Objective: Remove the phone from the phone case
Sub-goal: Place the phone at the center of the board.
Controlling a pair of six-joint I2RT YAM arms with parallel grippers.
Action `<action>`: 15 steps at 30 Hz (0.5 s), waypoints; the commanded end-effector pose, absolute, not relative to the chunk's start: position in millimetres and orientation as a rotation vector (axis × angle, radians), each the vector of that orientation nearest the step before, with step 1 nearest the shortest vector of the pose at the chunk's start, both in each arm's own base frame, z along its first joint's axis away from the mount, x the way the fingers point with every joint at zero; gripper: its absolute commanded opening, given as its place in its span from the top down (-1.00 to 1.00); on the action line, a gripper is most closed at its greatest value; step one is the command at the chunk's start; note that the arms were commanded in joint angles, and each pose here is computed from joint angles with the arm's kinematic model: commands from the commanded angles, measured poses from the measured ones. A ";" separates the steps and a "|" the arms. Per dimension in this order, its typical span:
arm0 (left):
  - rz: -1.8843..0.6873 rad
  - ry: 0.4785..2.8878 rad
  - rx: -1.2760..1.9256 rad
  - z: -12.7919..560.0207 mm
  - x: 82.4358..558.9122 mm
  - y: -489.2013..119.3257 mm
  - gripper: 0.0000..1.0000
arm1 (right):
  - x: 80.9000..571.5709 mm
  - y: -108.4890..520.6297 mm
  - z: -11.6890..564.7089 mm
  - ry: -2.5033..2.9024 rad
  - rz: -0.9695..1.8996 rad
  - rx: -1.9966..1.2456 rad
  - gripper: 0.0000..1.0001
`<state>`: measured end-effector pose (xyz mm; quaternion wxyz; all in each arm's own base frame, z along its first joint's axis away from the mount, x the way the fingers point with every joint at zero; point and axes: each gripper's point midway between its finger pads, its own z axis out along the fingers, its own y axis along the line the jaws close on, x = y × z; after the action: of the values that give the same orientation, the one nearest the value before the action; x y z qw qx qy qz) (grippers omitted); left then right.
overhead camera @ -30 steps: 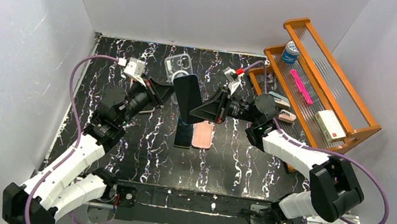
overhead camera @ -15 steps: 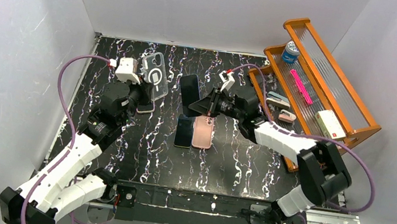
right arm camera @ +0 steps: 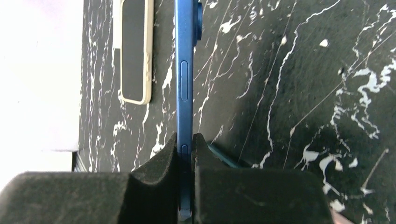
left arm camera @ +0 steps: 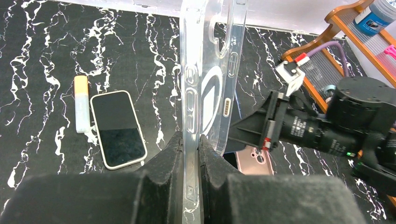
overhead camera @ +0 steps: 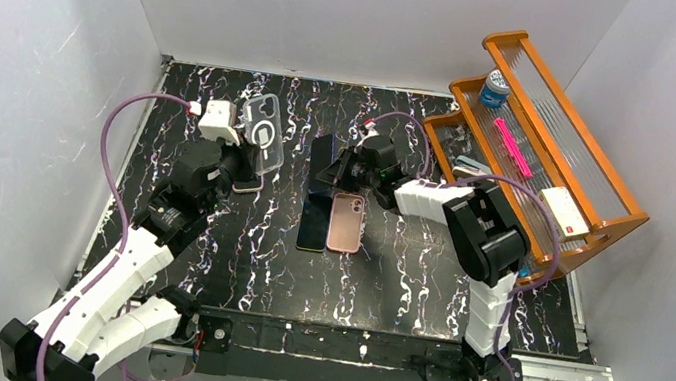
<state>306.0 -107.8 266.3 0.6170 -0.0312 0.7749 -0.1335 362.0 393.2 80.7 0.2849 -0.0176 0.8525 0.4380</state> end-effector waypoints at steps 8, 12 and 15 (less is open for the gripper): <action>-0.349 1.752 -0.063 275.9 304.0 -109.4 1.00 | 408.7 415.5 88.9 2.216 1.207 0.109 0.85; -0.358 1.748 -0.062 276.9 303.2 -110.2 1.00 | 403.4 415.2 75.3 2.264 1.209 0.127 0.70; -0.371 1.746 -0.059 277.0 302.7 -112.1 1.00 | 400.1 411.0 70.6 2.282 1.194 0.141 0.54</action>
<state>304.6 -112.2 264.1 0.6115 -0.0227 0.7769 -0.1483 389.2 404.9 45.7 0.2576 0.0479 0.8673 0.4233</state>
